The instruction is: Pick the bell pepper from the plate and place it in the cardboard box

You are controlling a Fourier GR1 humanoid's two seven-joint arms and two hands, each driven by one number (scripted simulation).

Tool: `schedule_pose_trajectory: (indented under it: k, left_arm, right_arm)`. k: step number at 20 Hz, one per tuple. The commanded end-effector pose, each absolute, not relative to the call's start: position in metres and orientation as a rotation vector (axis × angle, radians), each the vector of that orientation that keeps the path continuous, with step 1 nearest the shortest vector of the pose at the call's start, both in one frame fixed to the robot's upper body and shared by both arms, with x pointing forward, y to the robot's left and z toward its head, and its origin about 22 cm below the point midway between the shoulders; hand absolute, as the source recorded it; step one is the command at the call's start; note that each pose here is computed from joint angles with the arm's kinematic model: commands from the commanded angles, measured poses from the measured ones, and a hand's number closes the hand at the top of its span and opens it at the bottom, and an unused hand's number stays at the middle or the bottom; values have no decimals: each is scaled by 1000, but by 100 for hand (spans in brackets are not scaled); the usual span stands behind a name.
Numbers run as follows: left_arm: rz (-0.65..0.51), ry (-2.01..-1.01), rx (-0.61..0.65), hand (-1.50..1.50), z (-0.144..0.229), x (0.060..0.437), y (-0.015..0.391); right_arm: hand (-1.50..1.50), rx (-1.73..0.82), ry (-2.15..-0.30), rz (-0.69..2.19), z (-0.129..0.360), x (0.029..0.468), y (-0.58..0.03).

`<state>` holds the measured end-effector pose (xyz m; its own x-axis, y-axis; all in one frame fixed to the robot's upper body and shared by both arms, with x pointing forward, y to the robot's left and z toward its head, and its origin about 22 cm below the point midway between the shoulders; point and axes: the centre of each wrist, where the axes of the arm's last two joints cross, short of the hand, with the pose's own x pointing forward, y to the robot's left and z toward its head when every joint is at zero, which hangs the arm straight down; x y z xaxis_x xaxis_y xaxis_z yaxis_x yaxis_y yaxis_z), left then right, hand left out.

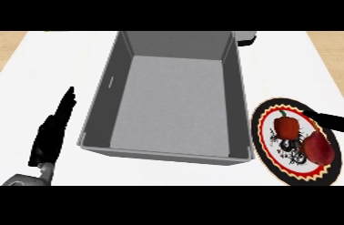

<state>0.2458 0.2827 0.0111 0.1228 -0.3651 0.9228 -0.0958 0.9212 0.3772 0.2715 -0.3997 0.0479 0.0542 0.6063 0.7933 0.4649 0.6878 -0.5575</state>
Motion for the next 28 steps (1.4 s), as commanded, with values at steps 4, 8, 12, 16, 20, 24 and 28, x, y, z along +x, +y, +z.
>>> schedule_pose_trajectory:
  k: [4,8,12,16,20,24,28]
  left_arm:
    - [-223,-1455,393,0,6,242,286]
    - [-210,-1426,377,0,12,244,290]
    - [-206,-1438,382,0,0,246,285]
    - [-212,-1445,388,0,11,238,299]
    - [-202,-1462,397,0,13,242,278]
    - [-205,-1440,375,0,7,232,282]
    - [-203,-1442,375,0,9,234,279]
  right_arm:
    - [-150,-926,-1192,580,88,268,-416]
    - [-150,-847,-981,770,96,263,-393]
    - [-150,-745,-894,816,117,273,-356]
    - [-150,-750,-839,797,107,276,-333]
    - [-150,-774,-803,778,107,280,-313]
    - [-150,-802,-766,758,98,283,-322]
    - [-150,-802,-708,795,84,269,-317]
